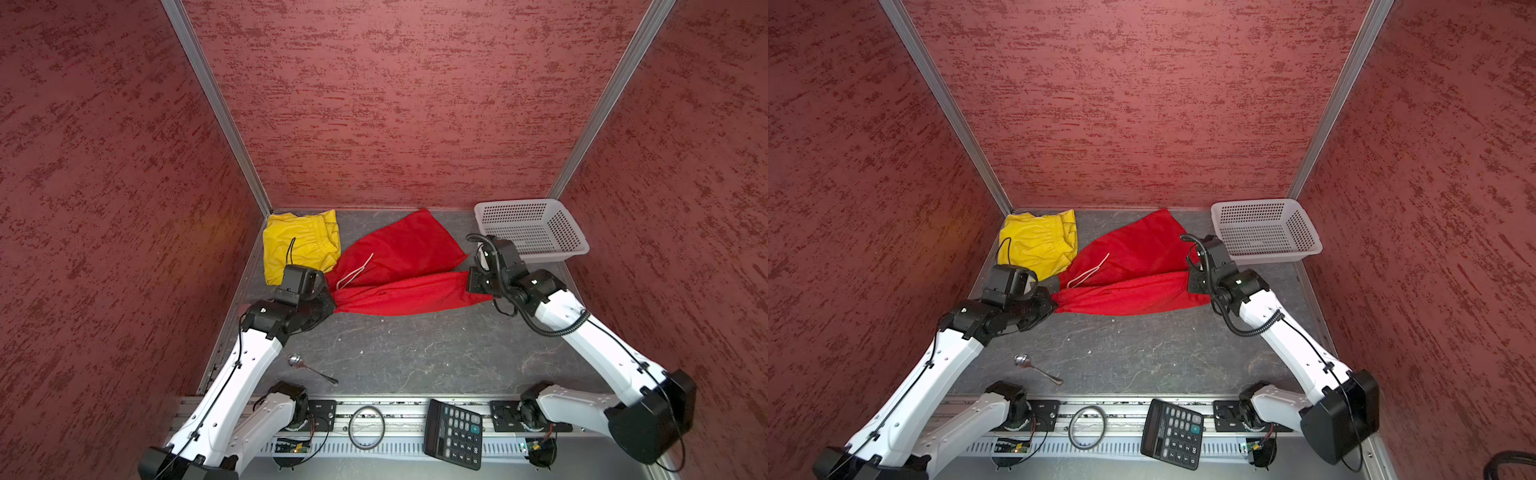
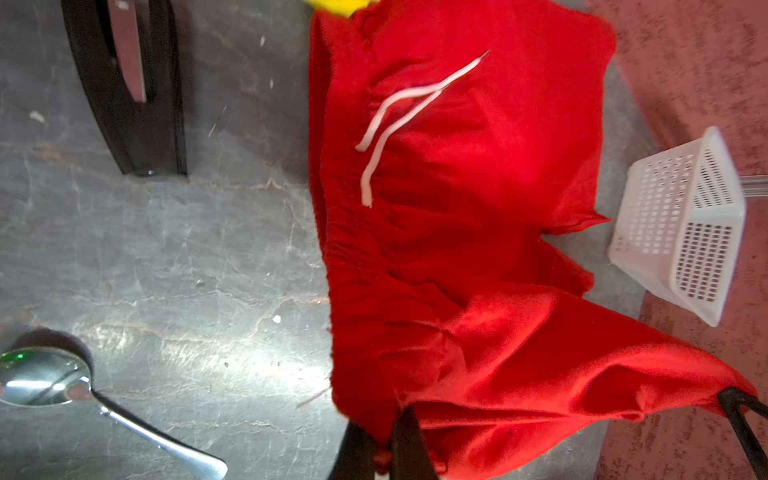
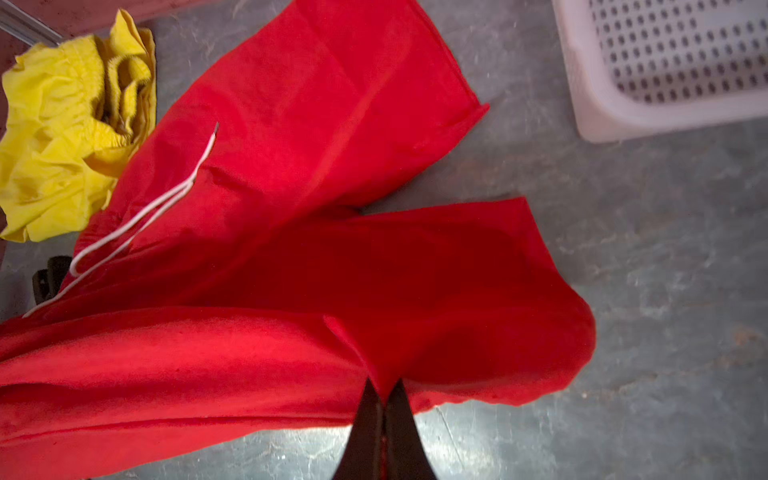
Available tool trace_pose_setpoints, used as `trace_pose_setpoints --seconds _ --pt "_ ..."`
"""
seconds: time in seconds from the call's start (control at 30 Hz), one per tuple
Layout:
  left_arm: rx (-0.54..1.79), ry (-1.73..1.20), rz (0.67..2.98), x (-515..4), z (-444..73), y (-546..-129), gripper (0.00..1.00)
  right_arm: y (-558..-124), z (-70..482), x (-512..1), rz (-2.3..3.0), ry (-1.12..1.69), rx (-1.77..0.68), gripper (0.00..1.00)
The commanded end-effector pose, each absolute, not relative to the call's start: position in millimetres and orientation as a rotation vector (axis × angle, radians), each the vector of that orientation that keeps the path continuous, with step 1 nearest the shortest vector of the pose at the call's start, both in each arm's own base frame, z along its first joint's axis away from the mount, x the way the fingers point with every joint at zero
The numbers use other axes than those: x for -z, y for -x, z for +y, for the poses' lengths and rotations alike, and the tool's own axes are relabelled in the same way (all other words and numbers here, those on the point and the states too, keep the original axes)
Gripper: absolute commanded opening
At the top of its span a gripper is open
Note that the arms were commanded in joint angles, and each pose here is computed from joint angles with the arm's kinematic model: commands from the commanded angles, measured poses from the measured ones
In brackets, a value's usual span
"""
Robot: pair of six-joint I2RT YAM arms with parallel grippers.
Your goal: Fold and stack the shorts
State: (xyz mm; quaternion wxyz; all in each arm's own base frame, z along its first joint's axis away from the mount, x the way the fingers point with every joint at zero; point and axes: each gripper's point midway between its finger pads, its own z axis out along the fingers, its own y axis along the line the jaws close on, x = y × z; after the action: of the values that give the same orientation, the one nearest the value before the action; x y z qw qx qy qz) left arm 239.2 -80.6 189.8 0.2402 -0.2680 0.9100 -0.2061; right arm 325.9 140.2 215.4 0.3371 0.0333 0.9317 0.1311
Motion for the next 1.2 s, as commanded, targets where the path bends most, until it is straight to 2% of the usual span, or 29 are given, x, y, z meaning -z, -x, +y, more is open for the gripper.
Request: trace_pose_setpoints --seconds 0.0,0.2,0.4,0.57,0.6,0.63,0.7,0.73,0.87,0.97,1.17 --pt "0.461 0.730 2.470 -198.5 -67.1 -254.7 0.00 -373.9 139.3 -248.8 2.297 -0.042 -0.300 0.05" --pt "0.484 0.743 2.403 -215.7 -61.1 -296.5 0.00 -453.5 157.8 -257.2 2.263 0.025 -0.297 0.05" --pt "0.505 0.794 2.361 -216.0 -41.6 -342.4 0.00 -533.2 175.9 -235.4 2.280 0.080 -0.286 0.05" --pt "0.521 0.846 2.380 -192.8 -27.9 -378.6 0.00 -595.9 196.2 -204.9 2.282 0.103 -0.348 0.05" --pt "0.524 0.863 2.391 -184.8 -25.4 -384.8 0.00 -608.0 201.3 -194.2 2.284 0.109 -0.363 0.10" --pt "0.526 0.875 2.401 -177.2 -23.8 -389.9 0.00 -617.4 205.1 -186.4 2.284 0.111 -0.374 0.20" --pt "0.520 0.909 2.429 -158.4 -18.7 -399.8 0.00 -635.3 214.0 -160.8 2.298 0.110 -0.407 0.49" --pt "0.516 0.926 2.442 -150.2 -16.2 -403.1 0.01 -641.7 214.6 -151.9 2.302 0.098 -0.422 0.56" --pt "0.497 1.006 2.445 -128.5 1.5 -413.3 0.27 -658.1 211.7 -130.6 2.291 0.028 -0.513 0.69" --pt "0.502 1.053 2.406 -131.0 16.2 -417.6 0.54 -660.7 201.0 -139.4 2.266 -0.001 -0.538 0.70" --pt "0.426 1.031 2.314 -175.4 33.8 -413.7 0.78 -636.9 179.1 -177.7 2.230 0.026 -0.443 0.71"
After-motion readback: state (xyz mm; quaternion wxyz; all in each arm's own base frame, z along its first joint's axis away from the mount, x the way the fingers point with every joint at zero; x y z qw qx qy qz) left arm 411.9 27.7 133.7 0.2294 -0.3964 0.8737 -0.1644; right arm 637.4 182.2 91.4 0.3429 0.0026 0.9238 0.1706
